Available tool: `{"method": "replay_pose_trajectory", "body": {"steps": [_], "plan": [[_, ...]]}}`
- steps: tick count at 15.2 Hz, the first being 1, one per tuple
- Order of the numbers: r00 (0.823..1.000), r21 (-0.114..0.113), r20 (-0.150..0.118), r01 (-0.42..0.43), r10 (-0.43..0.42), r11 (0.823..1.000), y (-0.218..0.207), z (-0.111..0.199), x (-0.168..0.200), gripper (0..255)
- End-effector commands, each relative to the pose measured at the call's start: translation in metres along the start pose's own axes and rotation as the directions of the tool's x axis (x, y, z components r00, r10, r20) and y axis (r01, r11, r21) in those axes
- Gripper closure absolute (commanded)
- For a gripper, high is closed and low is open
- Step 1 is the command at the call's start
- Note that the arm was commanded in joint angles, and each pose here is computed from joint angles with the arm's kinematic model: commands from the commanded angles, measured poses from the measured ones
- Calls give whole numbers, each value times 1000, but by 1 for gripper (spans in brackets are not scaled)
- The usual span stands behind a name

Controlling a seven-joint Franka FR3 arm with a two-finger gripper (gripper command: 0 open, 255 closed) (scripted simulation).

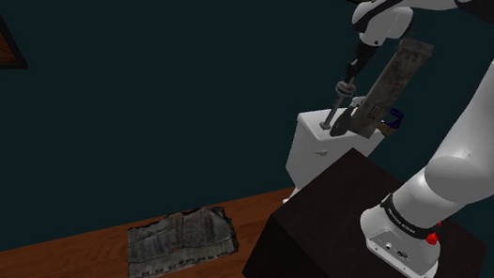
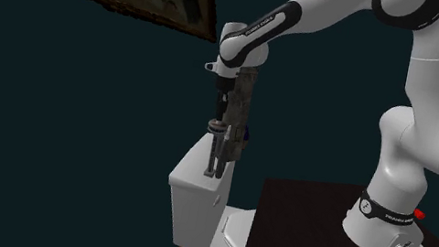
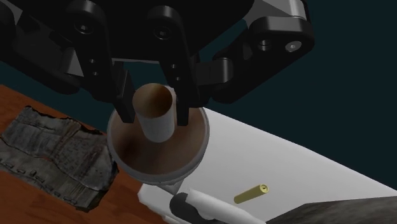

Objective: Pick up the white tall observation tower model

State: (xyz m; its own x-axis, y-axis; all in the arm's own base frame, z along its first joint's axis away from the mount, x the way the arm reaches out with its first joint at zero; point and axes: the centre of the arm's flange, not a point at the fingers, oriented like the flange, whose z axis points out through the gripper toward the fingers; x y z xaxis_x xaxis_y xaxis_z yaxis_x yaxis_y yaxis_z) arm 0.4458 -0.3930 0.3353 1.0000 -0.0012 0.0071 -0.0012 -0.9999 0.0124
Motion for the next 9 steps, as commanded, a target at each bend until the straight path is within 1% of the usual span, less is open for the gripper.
{"method": "replay_pose_trajectory", "body": {"steps": [1,7,9], "plan": [[1000,0,0,0,0,1000,0,-11,0,255],[1000,0,0,0,0,1000,0,-42,0,255],[1000,0,0,0,0,1000,0,-43,0,255]]}}
